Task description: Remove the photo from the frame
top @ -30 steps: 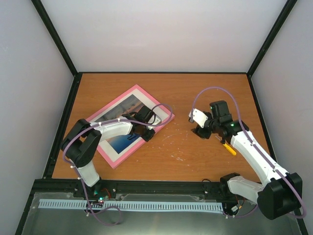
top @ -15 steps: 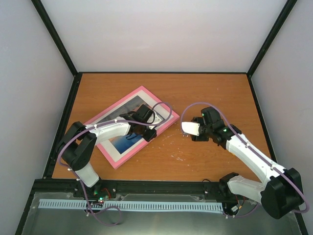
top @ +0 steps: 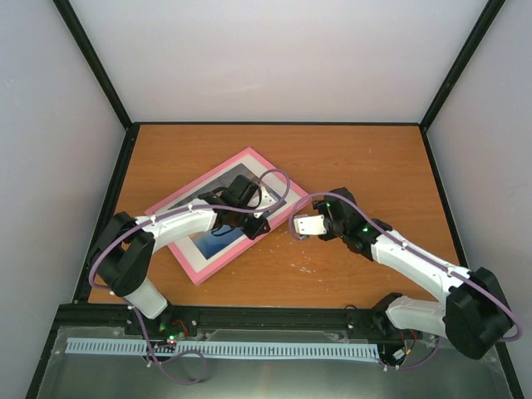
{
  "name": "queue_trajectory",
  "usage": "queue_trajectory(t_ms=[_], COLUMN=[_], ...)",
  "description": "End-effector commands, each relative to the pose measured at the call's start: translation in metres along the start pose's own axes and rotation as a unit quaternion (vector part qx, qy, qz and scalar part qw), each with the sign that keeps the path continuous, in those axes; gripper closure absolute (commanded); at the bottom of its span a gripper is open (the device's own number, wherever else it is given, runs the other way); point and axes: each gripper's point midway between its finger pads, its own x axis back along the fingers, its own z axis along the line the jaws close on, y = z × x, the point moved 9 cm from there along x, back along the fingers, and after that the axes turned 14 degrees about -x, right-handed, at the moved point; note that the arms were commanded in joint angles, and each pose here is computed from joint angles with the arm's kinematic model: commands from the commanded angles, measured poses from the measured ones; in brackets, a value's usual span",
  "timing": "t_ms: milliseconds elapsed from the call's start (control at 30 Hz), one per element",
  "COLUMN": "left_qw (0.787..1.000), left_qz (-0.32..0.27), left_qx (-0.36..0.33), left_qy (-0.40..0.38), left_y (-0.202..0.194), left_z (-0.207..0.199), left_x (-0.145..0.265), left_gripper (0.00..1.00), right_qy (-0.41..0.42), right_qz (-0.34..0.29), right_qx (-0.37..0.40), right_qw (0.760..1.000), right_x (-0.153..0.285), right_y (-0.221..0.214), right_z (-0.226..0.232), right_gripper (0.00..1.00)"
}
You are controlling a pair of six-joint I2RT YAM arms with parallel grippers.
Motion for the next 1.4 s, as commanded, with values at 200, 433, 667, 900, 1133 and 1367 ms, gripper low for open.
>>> queue_trajectory(t_ms=[200,433,667,900,1133,1367], left_qw=[0.997,0.996,0.996,0.995,0.995,0.993], left_qz=[-0.071,-0.076,-0.080,-0.085,-0.084,-0.097], left_qx=[-0.035,-0.037,-0.038,-0.040,-0.042,-0.048], left_qy=[-0.026,-0.024,-0.026,-0.032,-0.037,-0.043], left_y=[0.024,0.023,0.023,0.022,0.021,0.023], left_z=[-0.010,-0.012,-0.013,-0.015,-0.016,-0.019], left_x=[0.018,0.023,0.026,0.028,0.028,0.034], left_gripper=[0.99,0.99,0.99,0.99,0.99,0.99], right_qy=[-0.037,-0.081,-0.130,-0.165,-0.186,-0.197], right_qz=[-0.011,-0.034,-0.061,-0.058,-0.070,-0.085], right_qx=[0.070,0.087,0.111,0.103,0.102,0.095], right_qw=[0.997,0.992,0.983,0.979,0.975,0.972], right_x=[-0.037,-0.056,-0.074,-0.089,-0.087,-0.073], right_y=[0.016,0.020,0.022,0.024,0.026,0.025], right_z=[-0.001,0.003,0.009,0.004,0.002,0.002], right_gripper=[0.38,0.38,0.41,0.47,0.61,0.77])
